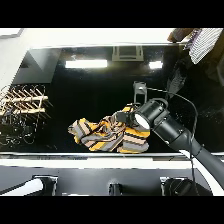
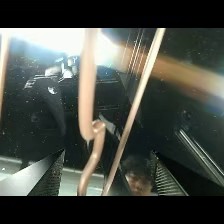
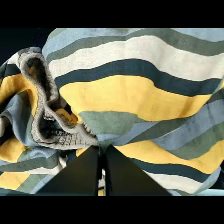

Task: Fold the clothes and pants, and hang the long-sleeved shirts on hangers.

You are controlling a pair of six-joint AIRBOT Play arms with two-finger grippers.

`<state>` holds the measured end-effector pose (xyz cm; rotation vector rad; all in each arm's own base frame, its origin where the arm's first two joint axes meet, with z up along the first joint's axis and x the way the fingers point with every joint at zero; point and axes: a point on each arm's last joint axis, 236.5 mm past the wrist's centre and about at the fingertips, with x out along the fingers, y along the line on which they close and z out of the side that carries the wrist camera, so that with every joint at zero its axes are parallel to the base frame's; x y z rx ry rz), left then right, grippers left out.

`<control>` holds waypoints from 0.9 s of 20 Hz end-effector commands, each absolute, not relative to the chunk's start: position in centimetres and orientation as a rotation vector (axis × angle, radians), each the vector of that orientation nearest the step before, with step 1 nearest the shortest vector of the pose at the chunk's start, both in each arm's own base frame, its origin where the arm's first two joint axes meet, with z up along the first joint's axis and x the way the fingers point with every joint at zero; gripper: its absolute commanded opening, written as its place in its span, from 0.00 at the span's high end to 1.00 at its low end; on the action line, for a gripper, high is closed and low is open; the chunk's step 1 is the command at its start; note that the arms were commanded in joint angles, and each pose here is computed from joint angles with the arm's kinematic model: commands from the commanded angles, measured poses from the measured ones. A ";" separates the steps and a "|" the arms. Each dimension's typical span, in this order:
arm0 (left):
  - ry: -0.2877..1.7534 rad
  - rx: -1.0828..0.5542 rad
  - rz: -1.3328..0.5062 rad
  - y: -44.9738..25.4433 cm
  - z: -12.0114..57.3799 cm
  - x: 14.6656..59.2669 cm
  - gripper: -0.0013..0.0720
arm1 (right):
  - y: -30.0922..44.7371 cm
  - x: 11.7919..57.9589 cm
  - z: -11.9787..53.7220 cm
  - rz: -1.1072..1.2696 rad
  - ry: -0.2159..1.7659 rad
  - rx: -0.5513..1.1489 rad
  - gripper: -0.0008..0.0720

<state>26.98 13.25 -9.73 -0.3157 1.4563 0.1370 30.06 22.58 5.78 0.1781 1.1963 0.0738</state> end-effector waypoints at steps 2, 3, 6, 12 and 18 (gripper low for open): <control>1.491 -0.327 0.128 13.1 -11.1 26.7 0.28 | 22.5 30.1 5.8 0.069 1.194 0.181 0.94; 1.495 -0.330 0.127 13.1 -11.2 26.6 0.39 | 22.5 30.1 5.8 0.069 1.194 0.182 0.94; 1.499 -0.332 0.128 13.2 -11.6 26.7 0.52 | 22.5 30.1 5.8 0.065 1.194 0.187 0.94; 1.447 -0.340 0.134 13.2 -10.8 27.9 0.95 | 22.5 30.1 5.8 0.063 1.196 0.187 0.94; 1.310 -0.210 0.080 11.5 -5.0 32.3 0.95 | 22.5 30.1 5.8 0.064 1.196 0.187 0.94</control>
